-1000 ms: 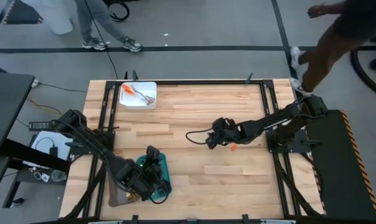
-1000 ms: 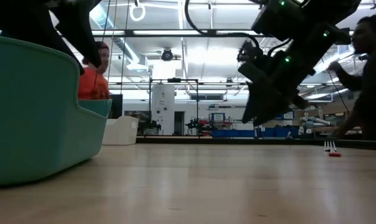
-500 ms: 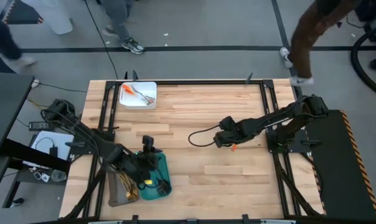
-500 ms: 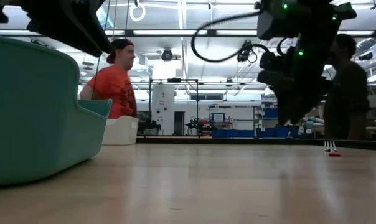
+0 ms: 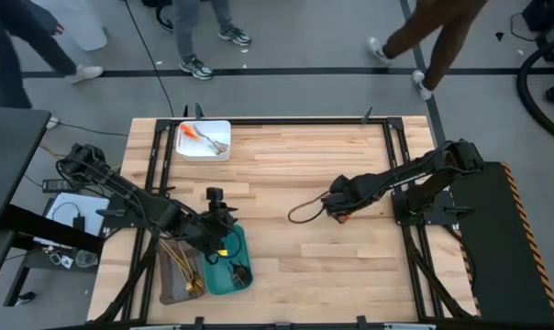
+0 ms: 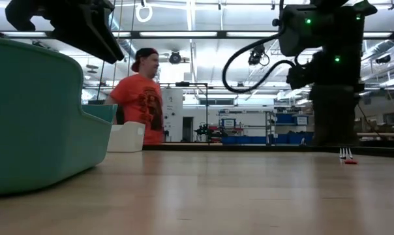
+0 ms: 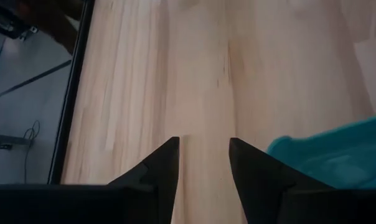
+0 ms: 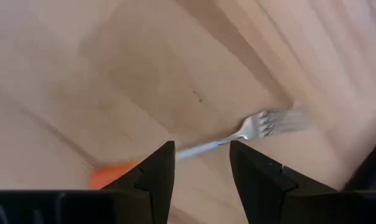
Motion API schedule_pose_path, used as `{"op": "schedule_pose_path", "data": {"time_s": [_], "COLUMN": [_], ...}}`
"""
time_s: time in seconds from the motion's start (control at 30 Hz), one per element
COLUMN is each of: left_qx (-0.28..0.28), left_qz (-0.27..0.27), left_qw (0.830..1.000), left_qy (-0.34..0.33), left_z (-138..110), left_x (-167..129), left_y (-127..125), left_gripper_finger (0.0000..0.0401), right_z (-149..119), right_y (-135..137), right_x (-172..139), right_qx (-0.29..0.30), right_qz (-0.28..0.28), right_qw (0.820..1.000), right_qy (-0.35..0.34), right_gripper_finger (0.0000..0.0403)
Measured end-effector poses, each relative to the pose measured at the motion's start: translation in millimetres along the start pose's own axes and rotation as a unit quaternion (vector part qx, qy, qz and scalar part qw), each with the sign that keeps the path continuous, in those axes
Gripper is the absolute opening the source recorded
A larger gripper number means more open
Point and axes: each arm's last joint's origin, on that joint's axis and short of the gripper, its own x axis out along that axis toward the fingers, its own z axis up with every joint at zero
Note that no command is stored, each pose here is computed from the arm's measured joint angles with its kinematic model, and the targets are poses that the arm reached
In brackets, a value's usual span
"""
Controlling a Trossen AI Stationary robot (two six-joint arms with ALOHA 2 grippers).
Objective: Sort silverware by color (type)
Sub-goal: Put the orange fork into the white bin
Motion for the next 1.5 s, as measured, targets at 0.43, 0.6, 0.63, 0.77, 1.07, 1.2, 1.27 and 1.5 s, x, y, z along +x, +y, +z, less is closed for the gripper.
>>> {"op": "schedule_pose_path", "data": {"time_s": [0.43,0.6,0.63,0.77,1.07,1.2,1.27,1.5], "left_qx": [0.026,0.028,0.028,0.031,0.033,0.037,0.037,0.037], "left_qz": [-0.001,-0.001,-0.001,-0.001,-0.001,-0.001,-0.001,-0.001], "left_qw": [1.000,1.000,1.000,1.000,0.999,0.999,0.999,0.999], "left_qy": [0.001,0.001,0.002,0.005,0.006,0.010,0.010,0.011], "left_z": [-0.1,-0.2,-0.4,-1.0,-1.5,-2.4,-2.4,-2.7], "left_x": [0.0,0.1,0.1,0.0,-0.1,-0.5,-0.5,-0.4], "left_y": [-0.2,-0.2,-0.2,-0.1,-0.3,-0.5,-0.5,-0.4], "left_gripper_finger": [0.0148,0.0148,0.0148,0.0148,0.0148,0.0148,0.0148,0.0148], "right_z": [8.9,9.1,8.8,8.8,9.8,4.8,2.6,-1.4], "right_y": [-12.3,-9.7,-9.6,-8.5,-6.7,-10.1,-11.5,-13.1], "right_x": [19.4,25.2,25.3,26.1,42.7,48.0,50.5,55.8], "right_qx": [-0.342,-0.467,-0.491,-0.576,-0.660,-0.665,-0.669,-0.670], "right_qz": [-0.011,0.006,0.013,0.030,0.059,0.048,0.046,0.045], "right_qw": [0.934,0.876,0.863,0.808,0.744,0.740,0.735,0.735], "right_qy": [0.101,0.118,0.120,0.118,0.084,0.095,0.099,0.094], "right_gripper_finger": [0.0144,0.0135,0.0135,0.0134,0.0118,0.0103,0.0093,0.0048]}}
